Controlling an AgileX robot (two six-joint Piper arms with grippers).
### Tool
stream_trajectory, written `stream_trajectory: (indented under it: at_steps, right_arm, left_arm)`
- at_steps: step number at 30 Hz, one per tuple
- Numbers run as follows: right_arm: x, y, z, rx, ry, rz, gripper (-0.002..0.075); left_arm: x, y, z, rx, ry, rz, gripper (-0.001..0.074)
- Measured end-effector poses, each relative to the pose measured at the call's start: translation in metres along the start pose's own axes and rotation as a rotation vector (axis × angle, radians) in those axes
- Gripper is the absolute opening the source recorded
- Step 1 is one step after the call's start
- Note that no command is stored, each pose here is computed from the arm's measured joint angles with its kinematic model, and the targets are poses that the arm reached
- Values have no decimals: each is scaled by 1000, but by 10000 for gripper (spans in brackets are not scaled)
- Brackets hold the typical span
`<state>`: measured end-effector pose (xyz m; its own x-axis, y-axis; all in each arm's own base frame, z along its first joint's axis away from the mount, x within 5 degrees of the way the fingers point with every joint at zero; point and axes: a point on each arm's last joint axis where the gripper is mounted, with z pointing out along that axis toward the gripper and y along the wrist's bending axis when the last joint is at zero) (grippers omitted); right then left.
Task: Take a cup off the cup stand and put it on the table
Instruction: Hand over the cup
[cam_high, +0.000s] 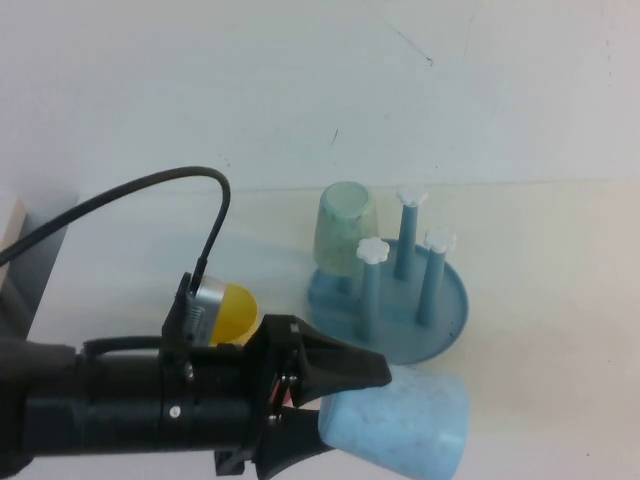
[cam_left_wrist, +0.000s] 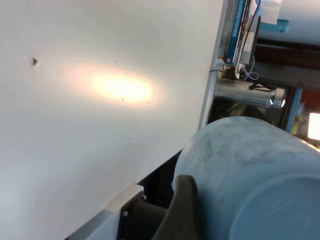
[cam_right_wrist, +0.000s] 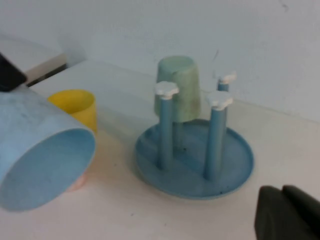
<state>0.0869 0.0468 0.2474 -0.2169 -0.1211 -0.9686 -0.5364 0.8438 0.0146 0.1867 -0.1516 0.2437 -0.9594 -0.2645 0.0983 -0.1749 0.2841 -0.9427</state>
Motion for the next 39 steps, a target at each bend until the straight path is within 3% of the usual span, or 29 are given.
stream_trajectory:
  at_steps: [6,11,15,18,22,25,30,39]
  right_arm:
    - [-14,-5,27,-216,72,6,3]
    - [-22,3,38,-454,2,26,15]
    - [-26,6,40,-549,-62,18,43]
    - [-29,8,38,-582,-104,-2,166]
    - [-34,9,37,-595,-153,-3,440]
    - [-34,8,38,-593,-155,4,537]
    - [-31,5,44,-596,-130,49,572]
    - [-26,-10,65,-604,-55,166,566]
  left_arm:
    - [-11,-25,8,67,60,21,559]
    - [-19,-52,7,119,38,121,559]
    - [-24,-58,7,121,8,148,559]
    - [-24,-59,7,122,3,153,559]
    - [-25,-59,7,121,1,153,559]
    - [-25,-59,7,121,0,157,559]
    - [-25,-59,7,121,-1,176,559]
    - [-25,-59,7,118,-9,190,559]
